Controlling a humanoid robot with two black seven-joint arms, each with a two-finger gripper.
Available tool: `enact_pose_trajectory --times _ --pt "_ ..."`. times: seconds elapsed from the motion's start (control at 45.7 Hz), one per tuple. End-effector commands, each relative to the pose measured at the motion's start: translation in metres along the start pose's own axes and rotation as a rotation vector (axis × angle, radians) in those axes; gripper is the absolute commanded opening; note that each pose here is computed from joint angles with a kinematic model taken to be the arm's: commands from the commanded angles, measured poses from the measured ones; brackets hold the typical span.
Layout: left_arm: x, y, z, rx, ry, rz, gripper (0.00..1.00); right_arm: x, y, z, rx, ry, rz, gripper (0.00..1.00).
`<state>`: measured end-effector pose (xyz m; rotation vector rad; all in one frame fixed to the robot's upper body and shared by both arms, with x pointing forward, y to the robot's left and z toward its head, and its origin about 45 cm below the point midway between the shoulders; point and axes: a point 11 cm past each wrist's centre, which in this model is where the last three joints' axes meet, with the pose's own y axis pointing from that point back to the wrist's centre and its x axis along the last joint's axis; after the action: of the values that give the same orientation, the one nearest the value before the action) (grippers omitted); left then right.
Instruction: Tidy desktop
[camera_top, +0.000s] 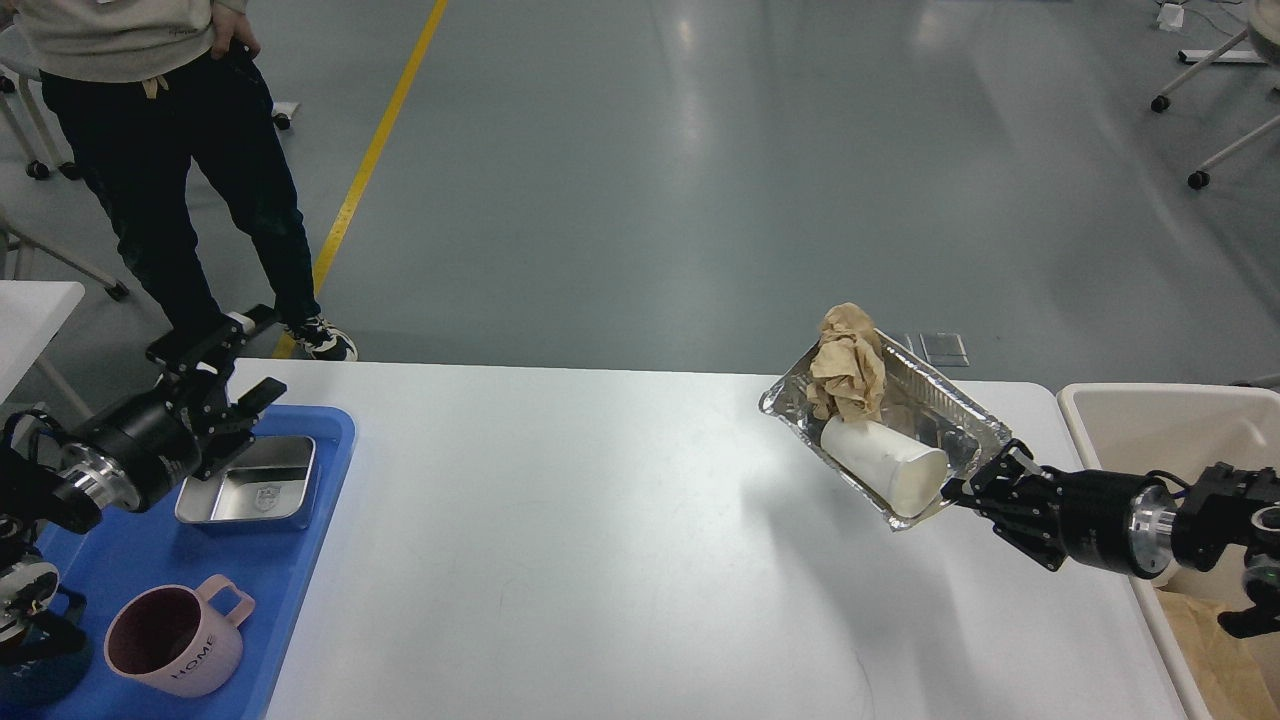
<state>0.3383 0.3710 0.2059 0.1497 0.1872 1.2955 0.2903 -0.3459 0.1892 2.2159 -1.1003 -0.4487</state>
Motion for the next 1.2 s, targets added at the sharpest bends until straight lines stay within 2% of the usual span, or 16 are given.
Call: enact_pose_trajectory --times 0.0,0.175,0.35,0.744,0.941,0.963,0.985,1.028,1.05,1.182 --pt "-0.001 -0.018 -0.014 -0.043 0.181 0.073 0.95 0.023 0.018 -0.001 0.014 -0.071 0.081 0.00" --pt "0.013 -0.029 -0.027 -0.128 0.378 0.196 0.96 0.060 0.049 0.007 0.013 -0.176 0.211 0.00" --pt "0.016 -0.035 -0.037 -0.207 0.534 0.229 0.96 0.085 0.081 0.025 -0.004 -0.282 0.319 0.00" --pt "0.035 -0.029 -0.064 -0.226 0.627 0.277 0.96 0.122 0.162 0.056 -0.013 -0.495 0.549 0.00" --pt "0.031 -0.030 -0.068 -0.229 0.656 0.268 0.96 0.132 0.178 0.079 -0.058 -0.534 0.613 0.00" --pt "0.031 -0.031 -0.068 -0.228 0.656 0.267 0.96 0.133 0.181 0.083 -0.068 -0.536 0.623 0.10" --pt "0.031 -0.030 -0.069 -0.226 0.656 0.268 0.96 0.136 0.184 0.085 -0.076 -0.538 0.636 0.31" --pt "0.031 -0.029 -0.069 -0.226 0.655 0.268 0.96 0.142 0.190 0.090 -0.085 -0.535 0.664 0.84" --pt "0.032 -0.029 -0.069 -0.227 0.654 0.269 0.96 0.146 0.193 0.093 -0.091 -0.535 0.686 1.00" --pt "0.034 -0.028 -0.068 -0.229 0.652 0.274 0.96 0.155 0.208 0.109 -0.125 -0.548 0.752 1.00"
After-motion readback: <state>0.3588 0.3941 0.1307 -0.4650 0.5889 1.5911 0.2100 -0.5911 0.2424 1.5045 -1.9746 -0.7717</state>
